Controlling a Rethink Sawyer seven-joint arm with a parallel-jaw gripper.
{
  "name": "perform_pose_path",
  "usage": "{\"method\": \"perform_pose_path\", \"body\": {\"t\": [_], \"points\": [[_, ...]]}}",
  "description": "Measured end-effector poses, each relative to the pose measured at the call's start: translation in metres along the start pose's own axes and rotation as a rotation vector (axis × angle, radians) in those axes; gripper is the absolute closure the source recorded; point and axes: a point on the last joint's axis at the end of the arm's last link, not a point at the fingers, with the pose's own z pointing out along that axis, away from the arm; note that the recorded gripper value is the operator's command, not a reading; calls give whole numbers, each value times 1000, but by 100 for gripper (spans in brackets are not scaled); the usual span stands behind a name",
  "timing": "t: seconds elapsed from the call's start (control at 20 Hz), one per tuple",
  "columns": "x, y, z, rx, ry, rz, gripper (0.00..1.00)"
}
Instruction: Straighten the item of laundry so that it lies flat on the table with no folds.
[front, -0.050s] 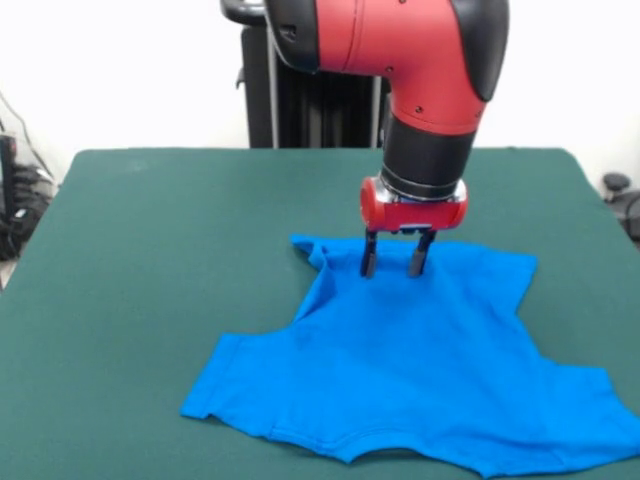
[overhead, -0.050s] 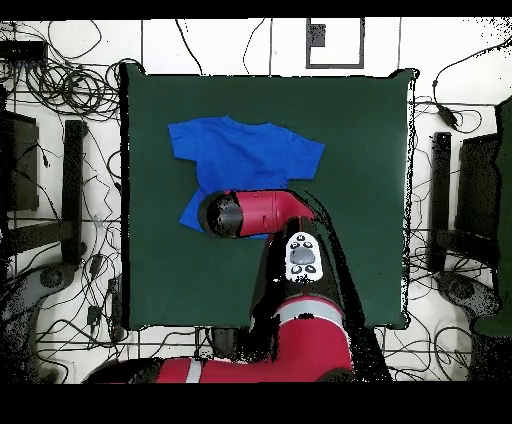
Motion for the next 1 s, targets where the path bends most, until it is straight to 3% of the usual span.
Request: {"method": "perform_pose_path", "body": {"t": [0.4,1.0], "points": [[14,1,5,-1,-14,-9,0],[41,-27,16,-8,-25,-11,0]]}}
